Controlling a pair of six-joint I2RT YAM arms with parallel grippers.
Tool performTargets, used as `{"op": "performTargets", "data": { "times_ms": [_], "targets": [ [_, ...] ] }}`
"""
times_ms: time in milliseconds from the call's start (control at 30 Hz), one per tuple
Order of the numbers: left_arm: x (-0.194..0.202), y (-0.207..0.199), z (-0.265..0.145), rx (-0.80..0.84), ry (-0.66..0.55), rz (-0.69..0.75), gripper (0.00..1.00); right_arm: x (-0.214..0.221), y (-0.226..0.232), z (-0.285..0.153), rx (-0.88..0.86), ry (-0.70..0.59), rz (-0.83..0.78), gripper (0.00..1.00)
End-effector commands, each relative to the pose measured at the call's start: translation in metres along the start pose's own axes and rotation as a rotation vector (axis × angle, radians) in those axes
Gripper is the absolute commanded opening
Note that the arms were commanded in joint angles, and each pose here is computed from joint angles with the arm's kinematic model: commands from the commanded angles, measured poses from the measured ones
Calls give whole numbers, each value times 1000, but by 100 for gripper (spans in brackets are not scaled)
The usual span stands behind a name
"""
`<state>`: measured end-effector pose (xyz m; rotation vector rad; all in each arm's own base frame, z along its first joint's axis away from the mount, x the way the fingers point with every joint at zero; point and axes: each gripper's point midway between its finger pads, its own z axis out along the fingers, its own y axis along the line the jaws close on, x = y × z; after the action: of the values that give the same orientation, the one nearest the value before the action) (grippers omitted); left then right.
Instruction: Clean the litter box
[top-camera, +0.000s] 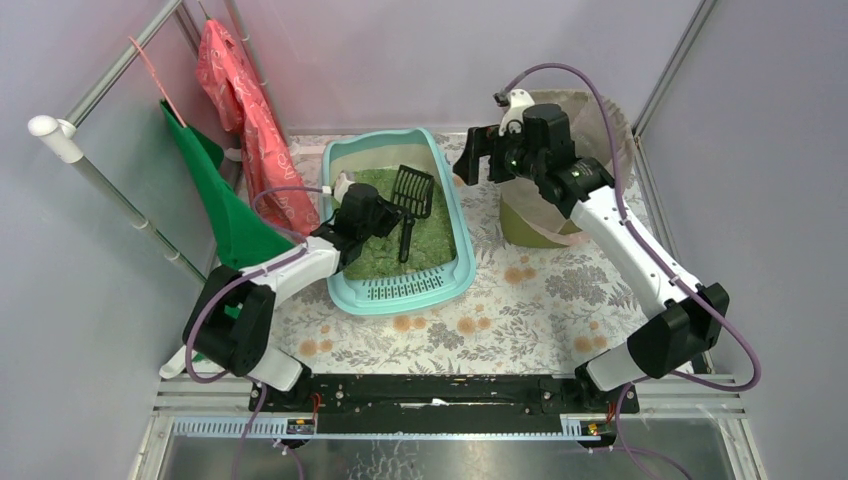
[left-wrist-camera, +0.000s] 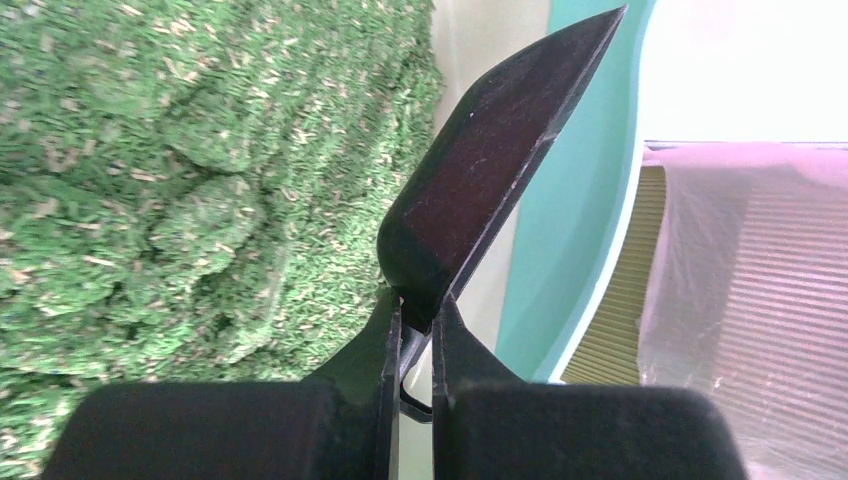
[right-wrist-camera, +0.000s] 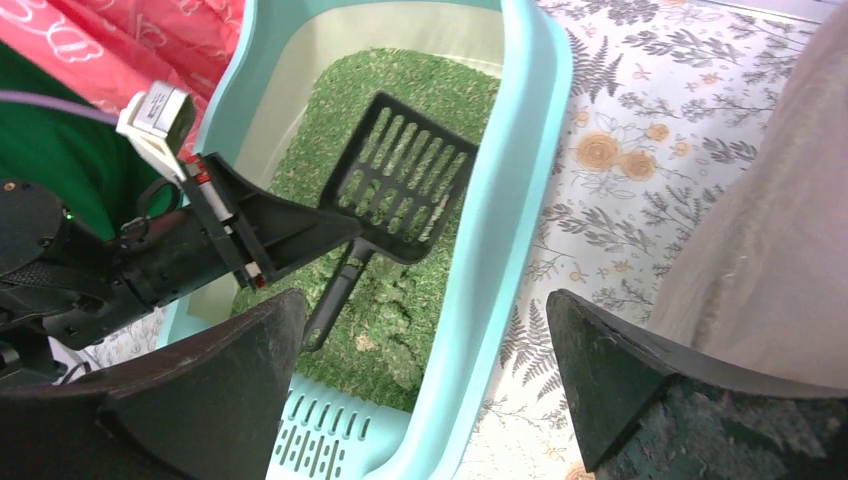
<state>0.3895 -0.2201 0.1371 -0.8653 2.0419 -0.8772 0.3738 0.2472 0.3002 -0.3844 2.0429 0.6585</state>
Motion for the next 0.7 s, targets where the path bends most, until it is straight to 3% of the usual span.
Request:
{"op": "performTargets", "data": {
  "times_ms": [0, 200, 367, 467, 667],
  "targets": [
    [-16, 4, -9, -11, -48, 20, 0, -23, 5, -13, -46, -81, 16, 98],
    [-30, -14, -17, 32, -79, 20, 0, -8, 17, -1, -110, -32, 36, 98],
    [-42, -27, -22, 72, -103, 11, 0, -45, 29, -27, -89, -166, -30, 98],
    [-53, -40, -28, 140, -123, -24, 0, -57, 35, -35, -100, -178, -59, 98],
    [-86, -74, -45, 283, -192, -89, 0, -29, 51, -8, -243, -115, 11, 97]
  ]
}}
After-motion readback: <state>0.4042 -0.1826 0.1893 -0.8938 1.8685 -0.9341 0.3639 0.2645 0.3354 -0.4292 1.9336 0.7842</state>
